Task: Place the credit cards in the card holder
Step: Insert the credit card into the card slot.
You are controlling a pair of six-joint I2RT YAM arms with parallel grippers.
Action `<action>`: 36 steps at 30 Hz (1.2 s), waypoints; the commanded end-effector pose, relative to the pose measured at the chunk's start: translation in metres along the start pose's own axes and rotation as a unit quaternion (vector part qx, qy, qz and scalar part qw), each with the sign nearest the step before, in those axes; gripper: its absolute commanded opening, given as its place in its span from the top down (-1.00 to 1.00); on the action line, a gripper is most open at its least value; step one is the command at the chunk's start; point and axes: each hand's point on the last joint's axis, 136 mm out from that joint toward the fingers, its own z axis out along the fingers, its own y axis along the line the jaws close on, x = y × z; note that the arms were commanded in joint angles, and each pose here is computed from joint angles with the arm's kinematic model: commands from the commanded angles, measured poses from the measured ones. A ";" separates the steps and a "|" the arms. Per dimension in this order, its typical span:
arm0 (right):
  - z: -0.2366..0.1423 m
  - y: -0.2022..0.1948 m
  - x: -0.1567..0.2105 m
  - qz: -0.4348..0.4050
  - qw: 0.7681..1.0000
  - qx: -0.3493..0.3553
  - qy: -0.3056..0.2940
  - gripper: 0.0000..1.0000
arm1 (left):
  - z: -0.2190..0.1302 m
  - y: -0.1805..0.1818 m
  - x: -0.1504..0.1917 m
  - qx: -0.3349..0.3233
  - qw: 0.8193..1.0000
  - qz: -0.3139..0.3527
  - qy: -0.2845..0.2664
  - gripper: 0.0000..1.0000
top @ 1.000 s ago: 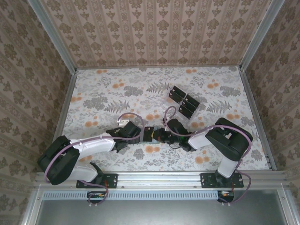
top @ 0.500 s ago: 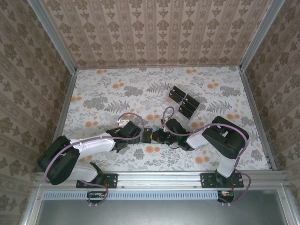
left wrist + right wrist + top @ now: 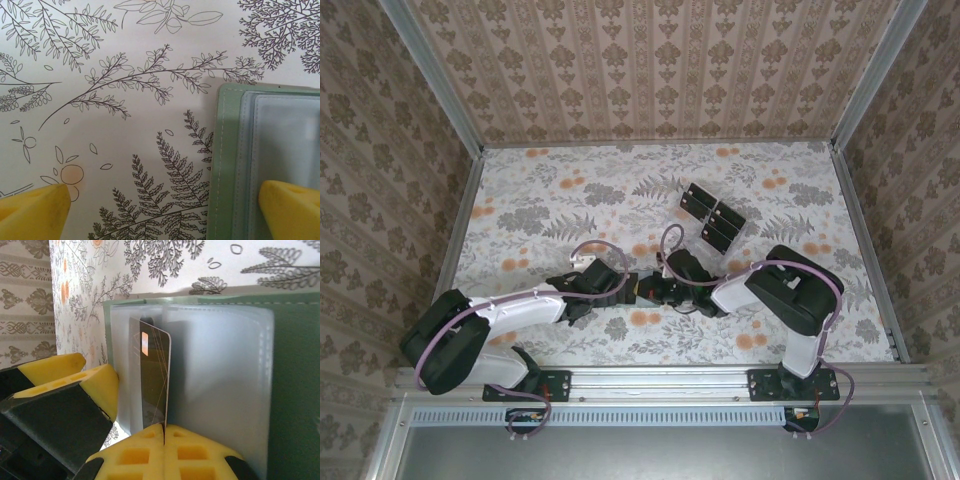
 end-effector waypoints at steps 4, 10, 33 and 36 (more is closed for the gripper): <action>0.011 -0.005 0.012 0.002 0.999 0.021 0.034 1.00 | 0.003 0.016 0.023 -0.026 0.999 0.019 0.031 -1.00; 0.014 -0.011 0.013 0.000 0.999 0.036 0.039 1.00 | -0.006 0.010 0.014 -0.011 0.999 0.021 0.028 -0.99; 0.017 -0.012 0.013 -0.005 0.997 0.055 0.052 1.00 | 0.007 0.033 0.023 -0.044 0.996 -0.002 0.073 -1.00; 0.019 -0.009 0.013 -0.008 0.997 0.055 0.058 1.00 | 0.008 0.032 0.025 -0.041 0.996 -0.002 0.073 -0.99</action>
